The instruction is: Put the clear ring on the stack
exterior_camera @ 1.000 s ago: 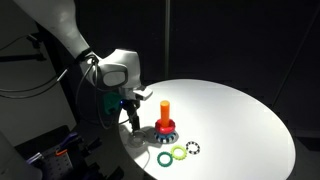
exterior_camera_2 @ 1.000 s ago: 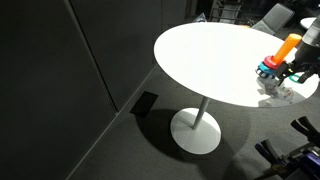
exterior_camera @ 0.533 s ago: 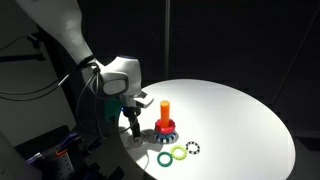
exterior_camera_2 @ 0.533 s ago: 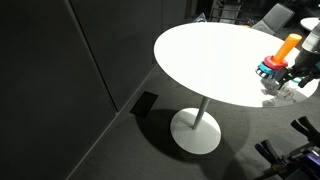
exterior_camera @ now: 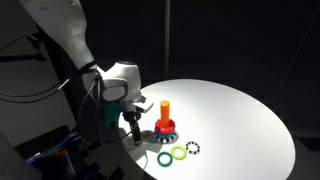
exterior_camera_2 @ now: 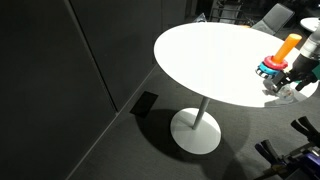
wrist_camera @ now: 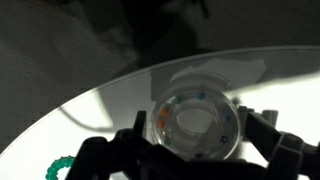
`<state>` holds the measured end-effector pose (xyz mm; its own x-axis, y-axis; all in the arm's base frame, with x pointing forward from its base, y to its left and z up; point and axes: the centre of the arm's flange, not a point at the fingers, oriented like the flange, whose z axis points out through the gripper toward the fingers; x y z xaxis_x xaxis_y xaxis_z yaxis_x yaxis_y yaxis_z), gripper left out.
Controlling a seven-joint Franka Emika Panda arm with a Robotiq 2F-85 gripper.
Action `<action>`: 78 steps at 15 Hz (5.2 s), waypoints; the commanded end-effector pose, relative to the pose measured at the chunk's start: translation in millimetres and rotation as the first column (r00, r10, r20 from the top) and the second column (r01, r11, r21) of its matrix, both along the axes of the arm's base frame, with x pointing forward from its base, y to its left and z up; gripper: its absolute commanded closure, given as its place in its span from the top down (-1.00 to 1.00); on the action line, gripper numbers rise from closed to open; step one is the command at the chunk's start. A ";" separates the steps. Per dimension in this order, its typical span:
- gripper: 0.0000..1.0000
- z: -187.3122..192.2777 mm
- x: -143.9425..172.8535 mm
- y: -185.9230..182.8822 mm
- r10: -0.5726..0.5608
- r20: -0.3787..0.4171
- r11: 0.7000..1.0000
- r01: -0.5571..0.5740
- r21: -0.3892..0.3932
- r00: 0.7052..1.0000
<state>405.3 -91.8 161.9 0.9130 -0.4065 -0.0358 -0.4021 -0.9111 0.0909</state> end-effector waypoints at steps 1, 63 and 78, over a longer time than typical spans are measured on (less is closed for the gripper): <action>1.00 -6.4 -2.7 1.4 0.007 0.026 1.000 -0.007 0.001 1.000; 0.39 196.4 100.5 -62.6 -0.170 0.064 0.985 0.173 -0.031 0.983; 1.00 169.1 104.3 -75.2 -0.199 0.015 0.979 0.200 -0.050 0.980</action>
